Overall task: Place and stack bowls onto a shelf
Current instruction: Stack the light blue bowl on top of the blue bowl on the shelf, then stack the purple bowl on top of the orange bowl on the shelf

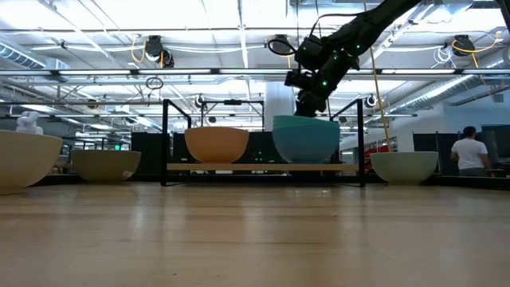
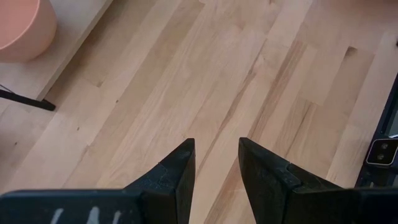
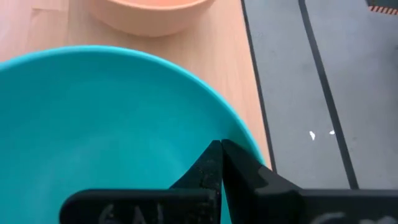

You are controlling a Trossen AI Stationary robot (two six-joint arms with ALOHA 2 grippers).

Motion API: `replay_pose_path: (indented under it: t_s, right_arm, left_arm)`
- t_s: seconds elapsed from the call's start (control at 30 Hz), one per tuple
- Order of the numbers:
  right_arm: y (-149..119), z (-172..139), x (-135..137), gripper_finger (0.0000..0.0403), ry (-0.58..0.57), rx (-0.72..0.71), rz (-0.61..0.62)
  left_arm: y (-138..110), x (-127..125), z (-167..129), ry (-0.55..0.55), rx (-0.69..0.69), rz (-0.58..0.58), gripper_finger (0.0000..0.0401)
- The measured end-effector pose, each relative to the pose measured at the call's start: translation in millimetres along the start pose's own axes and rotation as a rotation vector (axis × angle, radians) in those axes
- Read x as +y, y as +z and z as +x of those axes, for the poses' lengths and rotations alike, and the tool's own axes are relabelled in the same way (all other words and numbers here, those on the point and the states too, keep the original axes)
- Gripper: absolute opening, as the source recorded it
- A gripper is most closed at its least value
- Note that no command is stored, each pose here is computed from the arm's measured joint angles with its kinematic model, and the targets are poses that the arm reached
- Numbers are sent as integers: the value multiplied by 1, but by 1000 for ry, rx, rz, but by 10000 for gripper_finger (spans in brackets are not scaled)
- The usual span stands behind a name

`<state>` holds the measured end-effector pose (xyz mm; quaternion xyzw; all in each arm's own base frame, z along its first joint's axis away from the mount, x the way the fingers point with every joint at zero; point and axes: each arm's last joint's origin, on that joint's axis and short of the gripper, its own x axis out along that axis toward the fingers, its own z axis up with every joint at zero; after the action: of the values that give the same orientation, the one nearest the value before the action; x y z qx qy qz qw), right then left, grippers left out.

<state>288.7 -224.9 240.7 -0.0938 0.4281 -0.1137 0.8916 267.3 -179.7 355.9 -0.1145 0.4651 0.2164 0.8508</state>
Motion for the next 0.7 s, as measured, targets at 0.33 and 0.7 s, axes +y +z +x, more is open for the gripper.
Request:
replay_pose_path:
  t_s: [0.33,0.7]
  right_arm:
    - [1,-5,-3,0,-61,14,20]
    - [21,-116,50,0,4,-30,-148]
  left_arm:
    - [0,0,0,4,2,5,129]
    - [-2,3,0,28,16,26,129]
